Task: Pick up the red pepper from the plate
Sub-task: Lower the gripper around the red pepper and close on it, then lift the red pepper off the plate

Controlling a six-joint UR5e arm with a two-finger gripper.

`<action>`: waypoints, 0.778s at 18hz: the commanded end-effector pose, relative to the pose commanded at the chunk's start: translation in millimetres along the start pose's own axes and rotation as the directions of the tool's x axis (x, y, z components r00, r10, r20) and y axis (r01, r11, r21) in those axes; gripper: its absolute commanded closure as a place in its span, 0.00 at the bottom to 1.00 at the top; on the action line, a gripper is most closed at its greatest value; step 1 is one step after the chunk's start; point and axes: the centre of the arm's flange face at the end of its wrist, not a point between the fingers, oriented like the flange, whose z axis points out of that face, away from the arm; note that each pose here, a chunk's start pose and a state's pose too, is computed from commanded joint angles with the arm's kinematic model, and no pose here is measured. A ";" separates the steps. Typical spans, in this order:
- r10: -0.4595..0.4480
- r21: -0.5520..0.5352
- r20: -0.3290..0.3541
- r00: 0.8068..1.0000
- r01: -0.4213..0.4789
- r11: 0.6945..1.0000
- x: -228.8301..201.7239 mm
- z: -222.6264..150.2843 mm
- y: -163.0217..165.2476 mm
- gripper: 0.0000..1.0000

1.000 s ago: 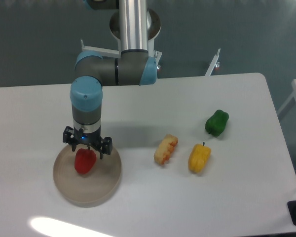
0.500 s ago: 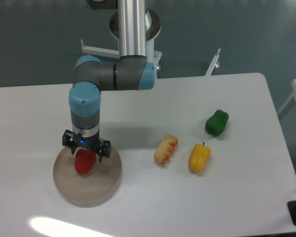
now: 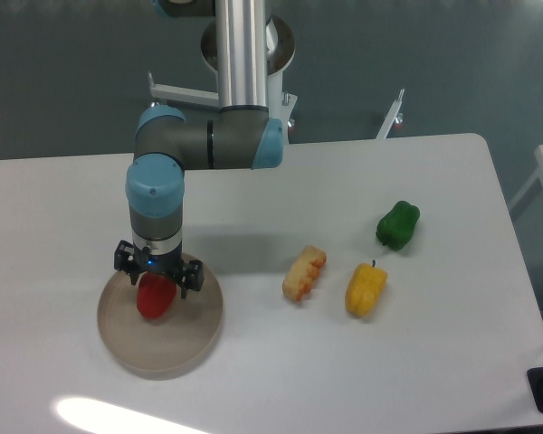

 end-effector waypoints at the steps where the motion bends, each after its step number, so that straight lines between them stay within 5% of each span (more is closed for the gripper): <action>1: 0.000 0.000 0.000 1.000 0.000 1.000 -1.0 -0.1 0.1 0.00; 14: 0.001 0.010 0.003 1.000 -0.001 1.000 -0.3 -6.8 -0.7 0.36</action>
